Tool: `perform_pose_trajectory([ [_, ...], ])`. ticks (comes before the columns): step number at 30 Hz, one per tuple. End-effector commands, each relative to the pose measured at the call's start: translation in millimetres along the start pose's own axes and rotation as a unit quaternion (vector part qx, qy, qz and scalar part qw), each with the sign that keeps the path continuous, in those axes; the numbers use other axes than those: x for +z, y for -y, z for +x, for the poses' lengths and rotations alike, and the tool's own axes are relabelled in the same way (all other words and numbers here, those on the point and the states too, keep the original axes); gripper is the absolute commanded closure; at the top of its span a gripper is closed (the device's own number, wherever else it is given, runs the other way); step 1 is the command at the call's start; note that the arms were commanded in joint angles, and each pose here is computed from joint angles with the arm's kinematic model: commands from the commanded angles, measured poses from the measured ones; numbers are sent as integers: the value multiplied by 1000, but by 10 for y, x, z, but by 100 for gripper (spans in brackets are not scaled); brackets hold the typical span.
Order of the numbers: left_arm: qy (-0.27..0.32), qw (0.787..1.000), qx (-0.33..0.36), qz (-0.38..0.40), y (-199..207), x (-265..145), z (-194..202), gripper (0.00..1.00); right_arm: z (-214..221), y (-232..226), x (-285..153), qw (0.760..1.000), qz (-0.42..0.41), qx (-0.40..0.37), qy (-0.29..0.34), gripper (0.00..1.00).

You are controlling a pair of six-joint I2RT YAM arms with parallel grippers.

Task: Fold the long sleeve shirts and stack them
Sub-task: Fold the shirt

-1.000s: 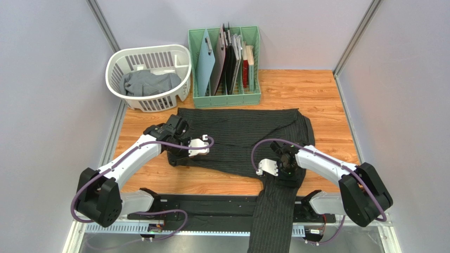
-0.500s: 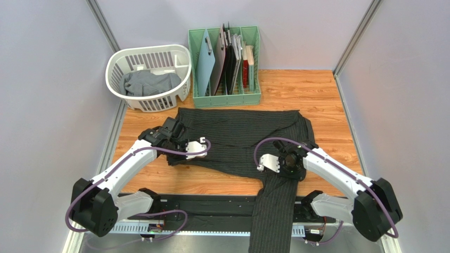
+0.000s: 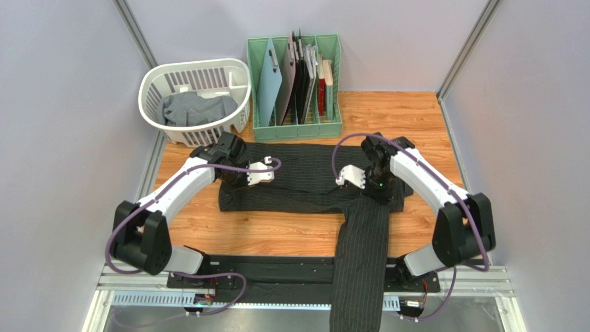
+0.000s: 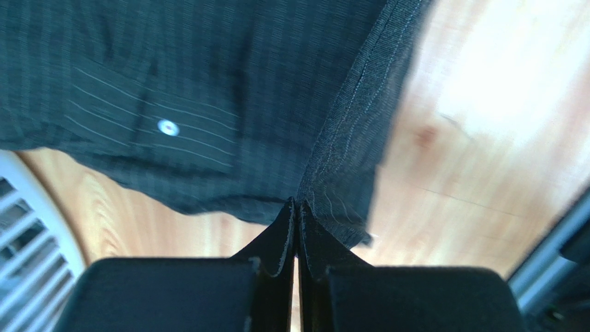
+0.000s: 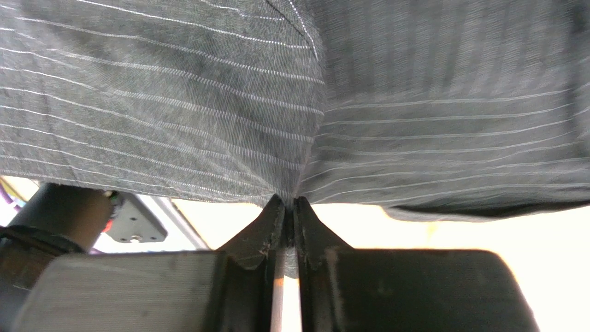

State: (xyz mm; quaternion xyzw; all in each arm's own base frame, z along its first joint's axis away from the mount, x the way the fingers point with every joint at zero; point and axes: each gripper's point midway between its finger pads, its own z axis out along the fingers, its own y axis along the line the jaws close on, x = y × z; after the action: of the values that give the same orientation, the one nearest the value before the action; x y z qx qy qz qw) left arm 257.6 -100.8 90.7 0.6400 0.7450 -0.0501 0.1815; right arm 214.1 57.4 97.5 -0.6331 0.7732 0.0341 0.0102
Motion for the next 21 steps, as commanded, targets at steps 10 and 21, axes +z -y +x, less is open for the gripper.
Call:
perform_pose_trajectory([
  [10, -23, 999, -27, -20, -605, 295, 97, 93, -204, 692, 28, 993, -53, 102, 39, 55],
  [21, 37, 987, -157, -27, -502, 28, 148, 59, 263, 456, -156, 960, -65, 239, 133, 41],
])
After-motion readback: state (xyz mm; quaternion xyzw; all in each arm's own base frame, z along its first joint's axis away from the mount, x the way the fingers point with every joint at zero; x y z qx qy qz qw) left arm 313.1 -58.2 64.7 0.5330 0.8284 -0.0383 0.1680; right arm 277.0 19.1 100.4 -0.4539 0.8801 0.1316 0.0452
